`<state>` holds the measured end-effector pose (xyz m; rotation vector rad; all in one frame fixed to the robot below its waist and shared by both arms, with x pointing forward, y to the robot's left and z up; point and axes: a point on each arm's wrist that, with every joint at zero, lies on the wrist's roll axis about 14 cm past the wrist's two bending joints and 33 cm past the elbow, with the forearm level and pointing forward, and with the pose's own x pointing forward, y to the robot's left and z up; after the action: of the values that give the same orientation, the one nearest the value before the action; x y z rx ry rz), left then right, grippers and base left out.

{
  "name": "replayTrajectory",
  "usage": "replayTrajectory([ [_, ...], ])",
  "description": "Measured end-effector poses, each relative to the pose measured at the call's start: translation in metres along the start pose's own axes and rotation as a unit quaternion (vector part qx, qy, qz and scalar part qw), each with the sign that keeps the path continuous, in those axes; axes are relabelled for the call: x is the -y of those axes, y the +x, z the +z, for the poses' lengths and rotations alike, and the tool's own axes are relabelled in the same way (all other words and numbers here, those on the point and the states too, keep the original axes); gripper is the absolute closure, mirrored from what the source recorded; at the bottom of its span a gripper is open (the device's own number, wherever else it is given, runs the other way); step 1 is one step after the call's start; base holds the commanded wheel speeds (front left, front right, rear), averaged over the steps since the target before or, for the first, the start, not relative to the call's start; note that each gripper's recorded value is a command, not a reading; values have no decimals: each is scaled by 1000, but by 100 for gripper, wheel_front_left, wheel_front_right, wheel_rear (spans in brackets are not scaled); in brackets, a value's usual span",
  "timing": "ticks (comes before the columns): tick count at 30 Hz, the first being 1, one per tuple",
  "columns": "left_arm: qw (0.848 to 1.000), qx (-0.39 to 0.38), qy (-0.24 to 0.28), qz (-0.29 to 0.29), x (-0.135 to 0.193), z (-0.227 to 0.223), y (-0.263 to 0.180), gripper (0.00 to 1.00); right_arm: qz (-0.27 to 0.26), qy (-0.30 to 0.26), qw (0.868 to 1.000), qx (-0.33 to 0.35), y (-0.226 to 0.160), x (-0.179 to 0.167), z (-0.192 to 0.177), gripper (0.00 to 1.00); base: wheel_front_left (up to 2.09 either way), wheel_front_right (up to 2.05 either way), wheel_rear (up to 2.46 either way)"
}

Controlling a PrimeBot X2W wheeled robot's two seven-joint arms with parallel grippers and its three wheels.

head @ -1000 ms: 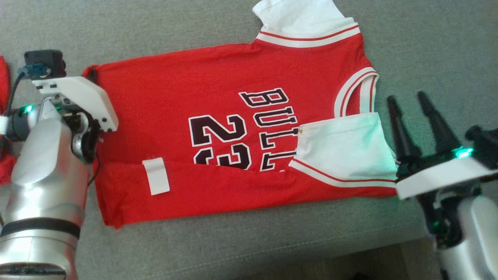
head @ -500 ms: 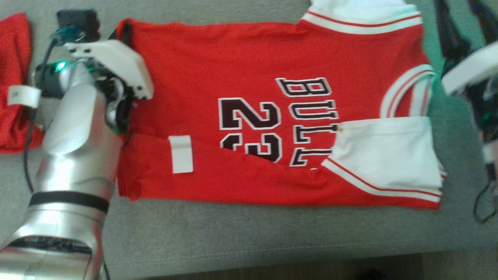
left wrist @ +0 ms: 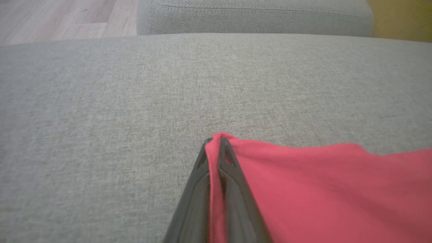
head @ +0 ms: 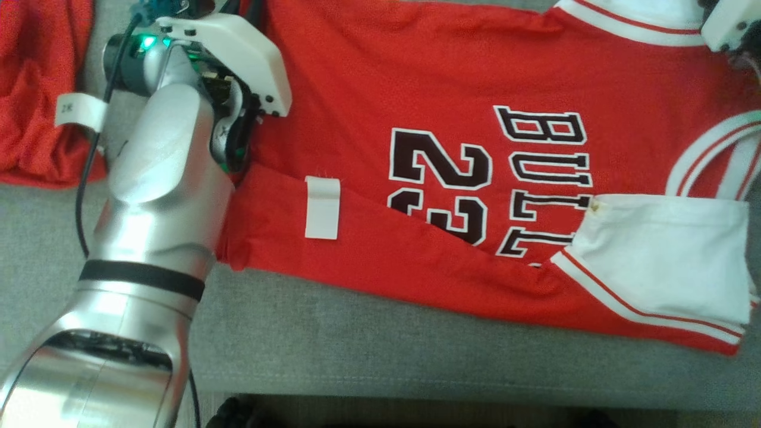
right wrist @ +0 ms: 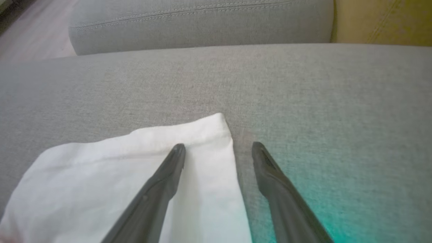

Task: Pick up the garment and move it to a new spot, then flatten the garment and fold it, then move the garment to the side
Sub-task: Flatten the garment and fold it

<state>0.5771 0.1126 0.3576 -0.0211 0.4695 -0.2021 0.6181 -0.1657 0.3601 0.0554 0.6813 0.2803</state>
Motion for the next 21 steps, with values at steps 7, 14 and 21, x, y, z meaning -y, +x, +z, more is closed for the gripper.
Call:
replayTrajectory([
  [7, 1000, 3, -2, -1, -1, -2, 3, 100, -1, -22, 999, -34, 13, 2, 6, 0, 0, 0, 0],
  [14, 1000, 8, -6, -3, 0, 1, 5, 100, 14, -23, 999, -26, 14, -7, 13, 100, 0, 0, 0],
  [21, 1000, 22, -6, -4, 3, 10, -3, 100, 36, -20, 995, 90, -12, -13, 62, 100, 0, 0, 0],
])
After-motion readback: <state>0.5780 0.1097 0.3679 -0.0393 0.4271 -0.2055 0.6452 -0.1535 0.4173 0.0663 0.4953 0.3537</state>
